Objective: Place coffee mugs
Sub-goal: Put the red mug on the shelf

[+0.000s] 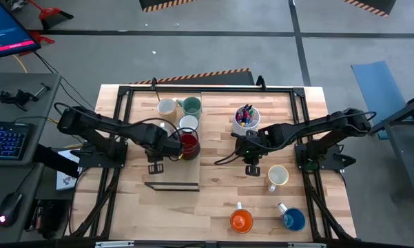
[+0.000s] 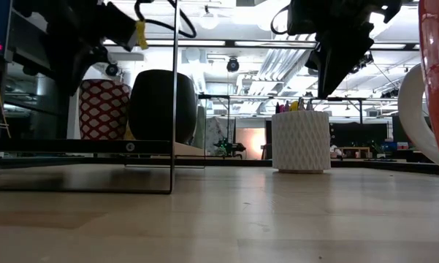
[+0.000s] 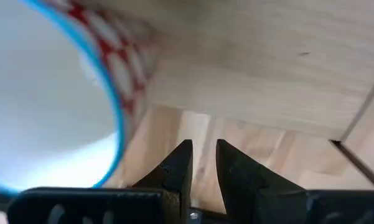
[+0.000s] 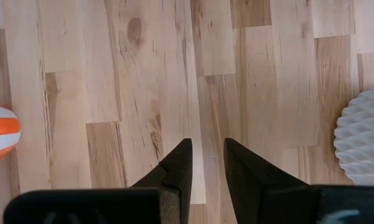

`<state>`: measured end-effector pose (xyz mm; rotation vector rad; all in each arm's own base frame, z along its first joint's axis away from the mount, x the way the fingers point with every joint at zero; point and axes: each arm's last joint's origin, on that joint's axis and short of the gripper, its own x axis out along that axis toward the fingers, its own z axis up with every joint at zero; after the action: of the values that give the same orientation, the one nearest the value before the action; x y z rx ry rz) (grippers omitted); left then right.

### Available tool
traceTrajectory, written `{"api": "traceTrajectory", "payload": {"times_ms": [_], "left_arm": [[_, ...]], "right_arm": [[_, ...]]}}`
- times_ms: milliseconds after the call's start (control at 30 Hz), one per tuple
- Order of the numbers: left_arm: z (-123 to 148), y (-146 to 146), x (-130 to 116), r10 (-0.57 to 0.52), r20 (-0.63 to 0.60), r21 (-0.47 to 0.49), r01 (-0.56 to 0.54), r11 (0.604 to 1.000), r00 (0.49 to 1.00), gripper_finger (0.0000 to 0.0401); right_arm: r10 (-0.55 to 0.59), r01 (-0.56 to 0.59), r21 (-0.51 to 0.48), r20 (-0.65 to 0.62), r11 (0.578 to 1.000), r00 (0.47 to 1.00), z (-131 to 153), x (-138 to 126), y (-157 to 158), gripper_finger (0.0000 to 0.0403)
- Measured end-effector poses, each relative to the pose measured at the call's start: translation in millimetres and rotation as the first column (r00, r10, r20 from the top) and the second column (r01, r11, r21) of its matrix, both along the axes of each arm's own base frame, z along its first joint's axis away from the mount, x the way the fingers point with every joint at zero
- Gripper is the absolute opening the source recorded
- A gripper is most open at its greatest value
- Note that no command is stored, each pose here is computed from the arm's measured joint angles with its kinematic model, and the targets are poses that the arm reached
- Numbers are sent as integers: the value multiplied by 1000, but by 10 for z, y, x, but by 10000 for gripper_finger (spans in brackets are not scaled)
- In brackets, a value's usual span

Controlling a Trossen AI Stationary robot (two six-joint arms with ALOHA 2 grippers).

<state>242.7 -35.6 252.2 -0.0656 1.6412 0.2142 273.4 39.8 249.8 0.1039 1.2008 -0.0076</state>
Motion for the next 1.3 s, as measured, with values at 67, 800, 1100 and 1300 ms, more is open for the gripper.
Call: {"api": "traceTrajectory", "payload": {"times_ms": [67,800,1100,1300], "left_arm": [[1,11,4,-2,9,37,2,999,1000,62],[3,183,55,-15,43,147,9,989,999,62],[15,153,-48,13,-54,120,-7,993,998,62],[24,186,-61,11,-59,218,2,976,998,62]], "right_arm": [[0,0,0,-2,1000,1000,-1,-2,0,71],[-6,6,2,-3,1000,1000,-1,-3,-1,71],[0,0,-1,-3,1000,1000,-1,-3,-1,71],[-4,4,1,-3,1000,1000,-1,-3,-1,71]]}}
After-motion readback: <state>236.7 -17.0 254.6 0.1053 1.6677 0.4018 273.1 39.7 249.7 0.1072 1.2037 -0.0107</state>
